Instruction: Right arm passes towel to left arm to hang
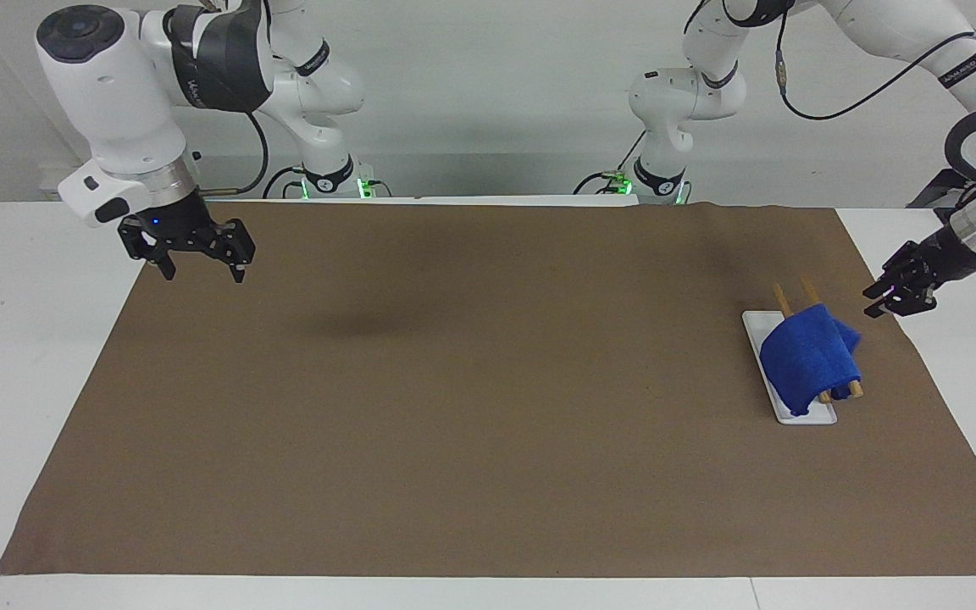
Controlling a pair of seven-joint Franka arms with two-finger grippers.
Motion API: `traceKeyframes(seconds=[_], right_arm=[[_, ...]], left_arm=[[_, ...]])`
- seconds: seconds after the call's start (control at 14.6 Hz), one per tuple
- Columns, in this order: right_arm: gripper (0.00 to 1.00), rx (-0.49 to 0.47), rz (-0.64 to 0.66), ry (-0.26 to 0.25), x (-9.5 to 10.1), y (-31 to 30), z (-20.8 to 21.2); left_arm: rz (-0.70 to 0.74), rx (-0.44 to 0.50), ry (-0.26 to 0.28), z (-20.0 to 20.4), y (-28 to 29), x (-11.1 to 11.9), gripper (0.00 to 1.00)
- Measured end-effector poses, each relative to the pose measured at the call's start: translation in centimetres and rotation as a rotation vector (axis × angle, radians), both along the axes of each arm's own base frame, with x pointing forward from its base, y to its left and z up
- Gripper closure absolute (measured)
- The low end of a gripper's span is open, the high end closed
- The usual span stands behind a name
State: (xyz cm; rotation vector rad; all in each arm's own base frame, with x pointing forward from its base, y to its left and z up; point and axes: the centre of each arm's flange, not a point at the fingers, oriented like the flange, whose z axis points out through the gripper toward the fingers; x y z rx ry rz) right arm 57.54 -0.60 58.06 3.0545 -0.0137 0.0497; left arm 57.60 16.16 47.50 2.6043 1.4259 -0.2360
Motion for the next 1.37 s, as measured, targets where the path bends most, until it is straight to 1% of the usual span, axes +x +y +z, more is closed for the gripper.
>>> traceKeyframes(seconds=[0.14,0.21,0.27,0.41,0.55,0.68,0.75,0.89,1.03,1.09,1.23,1.37], right_arm=[[0.0,0.0,0.0,0.0,0.0,0.0,0.0],[0.0,0.0,0.0,0.0,0.0,0.0,0.0],[0.0,0.0,0.0,0.0,0.0,0.0,0.0],[0.0,0.0,0.0,0.0,0.0,0.0,0.0],[0.0,0.0,0.0,0.0,0.0,0.0,0.0],[0.0,0.0,0.0,0.0,0.0,0.0,0.0],[0.0,0.0,0.0,0.0,0.0,0.0,0.0],[0.0,0.0,0.0,0.0,0.0,0.0,0.0],[0.0,0.0,0.0,0.0,0.0,0.0,0.0],[0.0,0.0,0.0,0.0,0.0,0.0,0.0],[0.0,0.0,0.0,0.0,0.0,0.0,0.0],[0.0,0.0,0.0,0.0,0.0,0.0,0.0]], left_arm=[[-0.062,0.007,-0.012,0.1,-0.2,0.1,0.15],[-0.1,0.007,-0.024,0.1,-0.2,0.1,0.02],[-0.135,0.01,-0.042,0.2,-0.2,0.3,0.0],[-0.196,0.026,-0.091,0.6,-0.7,0.9,0.0],[-0.264,0.063,-0.11,1.2,-2.4,1.7,0.0],[-0.407,0.162,-0.096,2.6,-6.6,2.9,0.0],[-0.505,0.219,-0.084,3.4,-10.3,3.4,0.0],[-0.653,0.286,-0.065,4.5,-17.3,3.5,0.0],[-0.748,0.301,-0.068,6.4,-21.1,3.2,0.0],[-0.811,0.301,-0.081,7.6,-21.9,3.0,0.0],[-0.925,0.302,-0.116,9.9,-21.5,2.6,0.0],[-0.987,0.285,-0.138,11.0,-20.5,2.2,0.0]])
